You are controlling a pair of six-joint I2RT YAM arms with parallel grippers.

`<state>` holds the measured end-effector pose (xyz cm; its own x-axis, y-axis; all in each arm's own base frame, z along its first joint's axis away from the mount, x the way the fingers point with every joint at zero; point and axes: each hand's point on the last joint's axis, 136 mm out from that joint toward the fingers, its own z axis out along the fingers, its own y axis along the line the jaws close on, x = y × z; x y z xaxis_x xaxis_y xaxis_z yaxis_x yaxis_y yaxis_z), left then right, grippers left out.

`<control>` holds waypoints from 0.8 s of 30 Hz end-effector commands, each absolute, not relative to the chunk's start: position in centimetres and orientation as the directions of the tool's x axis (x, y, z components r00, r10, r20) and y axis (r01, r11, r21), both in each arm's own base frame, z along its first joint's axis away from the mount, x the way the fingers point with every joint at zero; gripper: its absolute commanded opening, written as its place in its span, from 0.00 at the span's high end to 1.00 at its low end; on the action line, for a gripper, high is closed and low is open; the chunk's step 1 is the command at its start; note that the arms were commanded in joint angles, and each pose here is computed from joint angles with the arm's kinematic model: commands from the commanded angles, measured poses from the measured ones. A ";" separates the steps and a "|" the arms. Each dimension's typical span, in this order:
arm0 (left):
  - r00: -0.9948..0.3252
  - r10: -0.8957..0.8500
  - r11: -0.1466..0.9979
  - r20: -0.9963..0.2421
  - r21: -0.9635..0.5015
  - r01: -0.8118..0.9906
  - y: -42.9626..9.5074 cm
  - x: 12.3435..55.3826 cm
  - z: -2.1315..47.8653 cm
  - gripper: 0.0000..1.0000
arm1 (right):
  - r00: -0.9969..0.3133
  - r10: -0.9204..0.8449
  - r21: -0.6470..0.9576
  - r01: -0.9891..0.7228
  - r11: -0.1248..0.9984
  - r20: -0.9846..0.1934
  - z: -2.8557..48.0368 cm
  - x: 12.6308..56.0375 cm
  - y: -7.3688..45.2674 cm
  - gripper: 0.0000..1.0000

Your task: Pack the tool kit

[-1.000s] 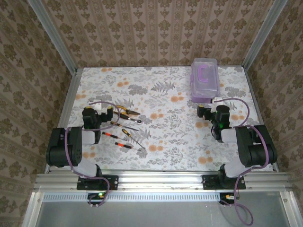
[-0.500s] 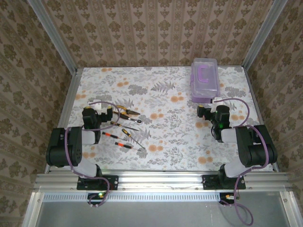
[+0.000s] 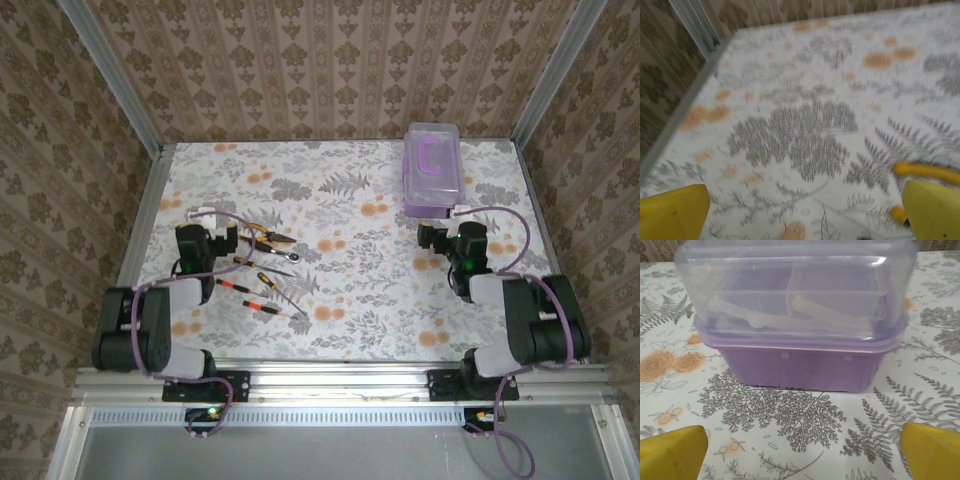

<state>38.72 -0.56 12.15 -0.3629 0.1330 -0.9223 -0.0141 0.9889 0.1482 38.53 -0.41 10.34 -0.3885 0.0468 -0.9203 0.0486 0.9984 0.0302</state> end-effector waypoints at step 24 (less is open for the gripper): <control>-0.738 -0.027 0.998 -0.675 0.023 -0.057 -1.8 40.2 21.0 0.00 | -0.776 0.157 0.233 0.014 0.972 -0.611 16.1 56.9 -5.0 0.00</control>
<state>41.18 -1.24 20.81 -0.7252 -0.0198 -0.6883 -0.0656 0.9970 0.0405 58.44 -6.97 16.23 -0.7031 0.1594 -0.6930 0.0636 0.9847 0.1620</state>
